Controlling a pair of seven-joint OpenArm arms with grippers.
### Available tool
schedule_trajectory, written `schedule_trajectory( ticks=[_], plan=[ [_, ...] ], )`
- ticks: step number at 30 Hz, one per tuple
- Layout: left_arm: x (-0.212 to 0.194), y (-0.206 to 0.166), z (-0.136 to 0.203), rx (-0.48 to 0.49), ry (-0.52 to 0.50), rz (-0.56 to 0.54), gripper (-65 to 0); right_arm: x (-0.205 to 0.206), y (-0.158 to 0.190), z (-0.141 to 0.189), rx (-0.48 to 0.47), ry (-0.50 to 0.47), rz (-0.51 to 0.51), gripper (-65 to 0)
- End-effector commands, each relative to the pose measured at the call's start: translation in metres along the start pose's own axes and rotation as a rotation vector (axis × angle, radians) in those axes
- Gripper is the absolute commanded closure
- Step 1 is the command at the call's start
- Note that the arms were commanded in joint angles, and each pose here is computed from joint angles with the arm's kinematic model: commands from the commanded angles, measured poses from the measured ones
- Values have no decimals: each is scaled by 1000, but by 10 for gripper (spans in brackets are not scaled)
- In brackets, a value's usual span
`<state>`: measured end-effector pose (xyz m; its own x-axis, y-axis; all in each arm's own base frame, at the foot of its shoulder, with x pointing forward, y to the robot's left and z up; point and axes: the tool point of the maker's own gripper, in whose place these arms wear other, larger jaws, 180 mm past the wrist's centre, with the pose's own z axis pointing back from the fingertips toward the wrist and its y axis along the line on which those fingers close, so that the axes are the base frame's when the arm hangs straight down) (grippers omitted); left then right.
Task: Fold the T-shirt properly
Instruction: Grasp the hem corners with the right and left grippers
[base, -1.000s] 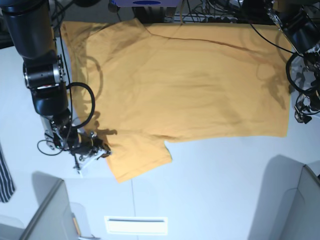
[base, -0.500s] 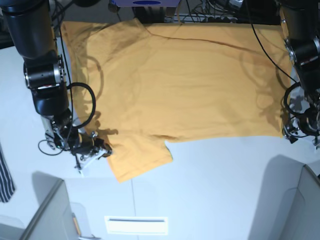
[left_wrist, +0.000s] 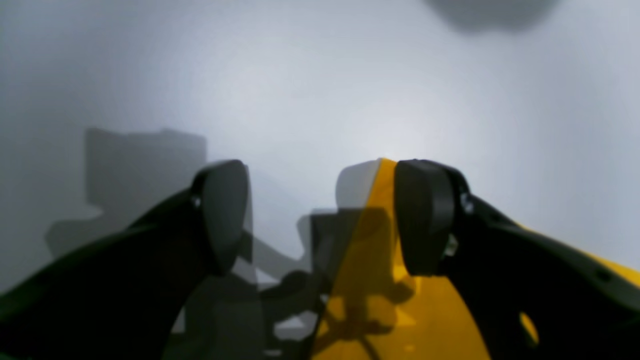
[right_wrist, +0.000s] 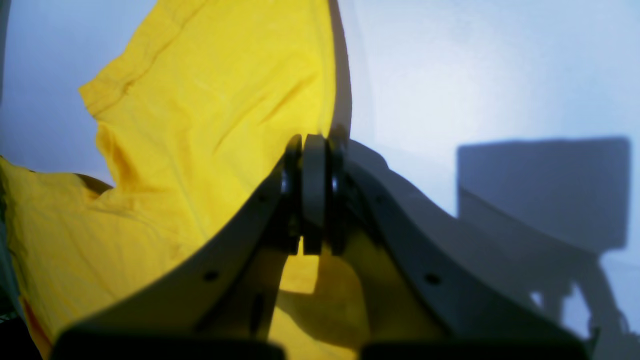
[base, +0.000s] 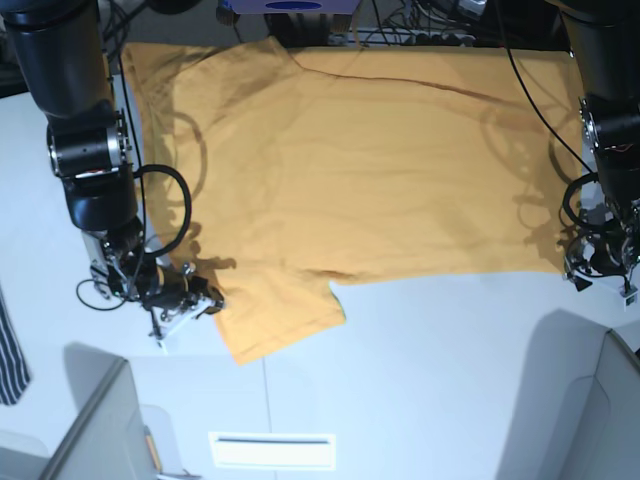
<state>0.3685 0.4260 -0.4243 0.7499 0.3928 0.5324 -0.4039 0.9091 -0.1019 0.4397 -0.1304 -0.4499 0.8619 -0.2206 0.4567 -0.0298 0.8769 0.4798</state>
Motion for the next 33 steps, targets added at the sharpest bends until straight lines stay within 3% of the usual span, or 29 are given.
schedule_trajectory(
  ticks=[1, 8, 17, 20, 25, 26, 33],
  plan=[
    [0, -8, 0, -25, 18, 3, -446, 0, -9, 4, -42, 37, 22, 0],
    [-3, -22, 0, -101, 24, -49, -446, 0, -8, 4, -40, 38, 22, 0],
    [-22, -17, -2, -87, 80, -68, -443, 0, -6, 3, -37, 37, 23, 0],
    [-36, -12, -4, -80, 103, -68, -352, 0, -6, 3, -38, 37, 22, 0],
    [-36, -12, -4, -83, 101, -60, -38, 0, -6, 3, -38, 37, 22, 0],
    [-36, -12, -4, -83, 101, -60, 0, 1, -6, 3, -38, 35, 21, 0],
    [-31, -15, -4, -92, 87, -57, 0, 3, -7, 4, -38, 26, 20, 0]
  ],
)
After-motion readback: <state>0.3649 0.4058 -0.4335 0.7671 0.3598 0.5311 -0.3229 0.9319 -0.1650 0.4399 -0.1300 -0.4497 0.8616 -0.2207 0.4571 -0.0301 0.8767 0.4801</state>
